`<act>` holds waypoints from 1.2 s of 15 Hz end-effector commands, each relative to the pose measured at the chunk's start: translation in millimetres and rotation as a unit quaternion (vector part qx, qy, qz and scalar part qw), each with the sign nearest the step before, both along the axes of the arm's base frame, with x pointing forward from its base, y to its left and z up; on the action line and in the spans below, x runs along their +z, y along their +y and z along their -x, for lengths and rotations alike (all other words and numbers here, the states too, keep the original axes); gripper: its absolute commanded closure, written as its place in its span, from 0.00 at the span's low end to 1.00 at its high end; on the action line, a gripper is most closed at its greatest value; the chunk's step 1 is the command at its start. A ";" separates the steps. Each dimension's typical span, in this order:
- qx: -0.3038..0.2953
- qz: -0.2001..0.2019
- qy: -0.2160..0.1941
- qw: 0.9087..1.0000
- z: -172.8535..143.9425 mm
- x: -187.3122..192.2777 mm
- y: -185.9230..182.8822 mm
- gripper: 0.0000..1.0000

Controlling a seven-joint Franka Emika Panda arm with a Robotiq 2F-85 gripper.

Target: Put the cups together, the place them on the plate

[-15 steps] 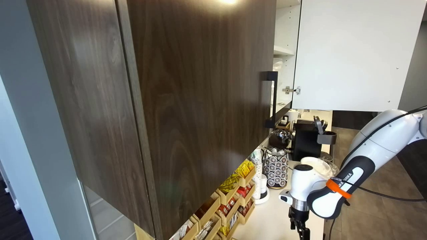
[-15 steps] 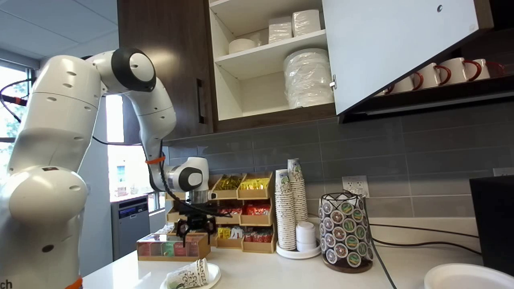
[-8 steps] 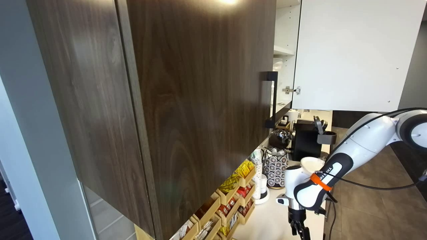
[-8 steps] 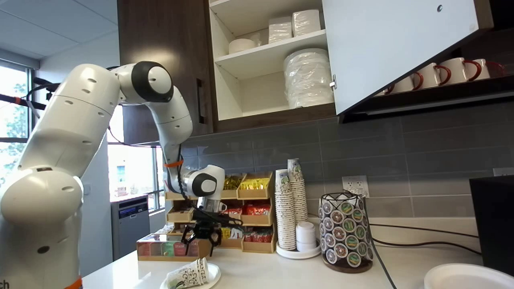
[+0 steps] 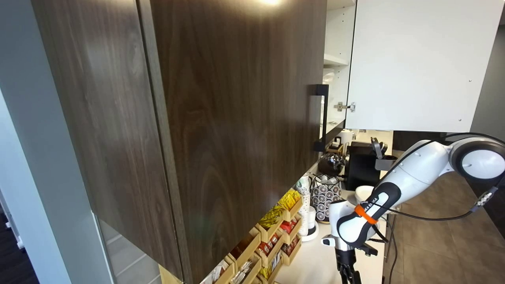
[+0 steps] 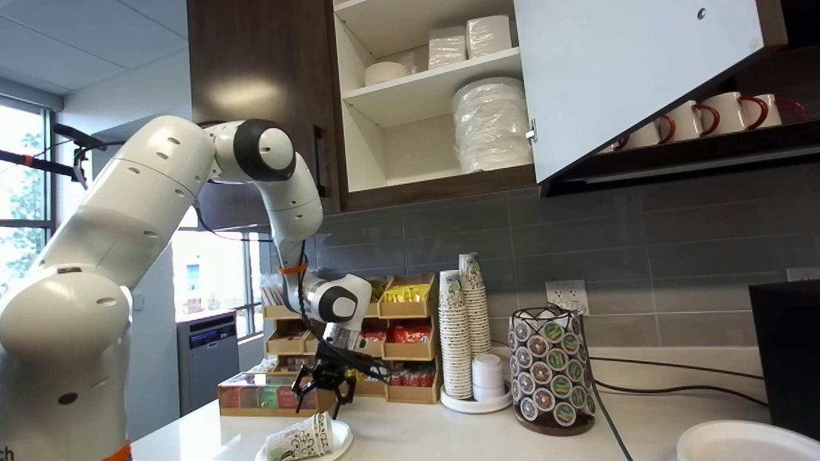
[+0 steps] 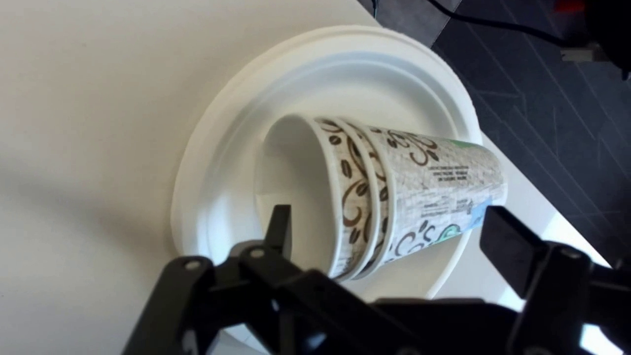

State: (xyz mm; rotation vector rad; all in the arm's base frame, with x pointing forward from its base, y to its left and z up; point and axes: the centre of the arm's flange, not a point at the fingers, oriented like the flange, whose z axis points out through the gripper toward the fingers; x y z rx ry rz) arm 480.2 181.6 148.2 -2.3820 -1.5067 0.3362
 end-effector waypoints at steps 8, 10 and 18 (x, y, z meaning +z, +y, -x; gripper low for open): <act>-0.009 -0.024 -0.015 1.000 -6.1 13.6 9.1 0.87; -0.007 -0.024 -0.033 0.999 -2.0 29.6 14.2 0.92; -0.016 -0.004 -0.154 0.988 13.3 83.2 23.2 0.95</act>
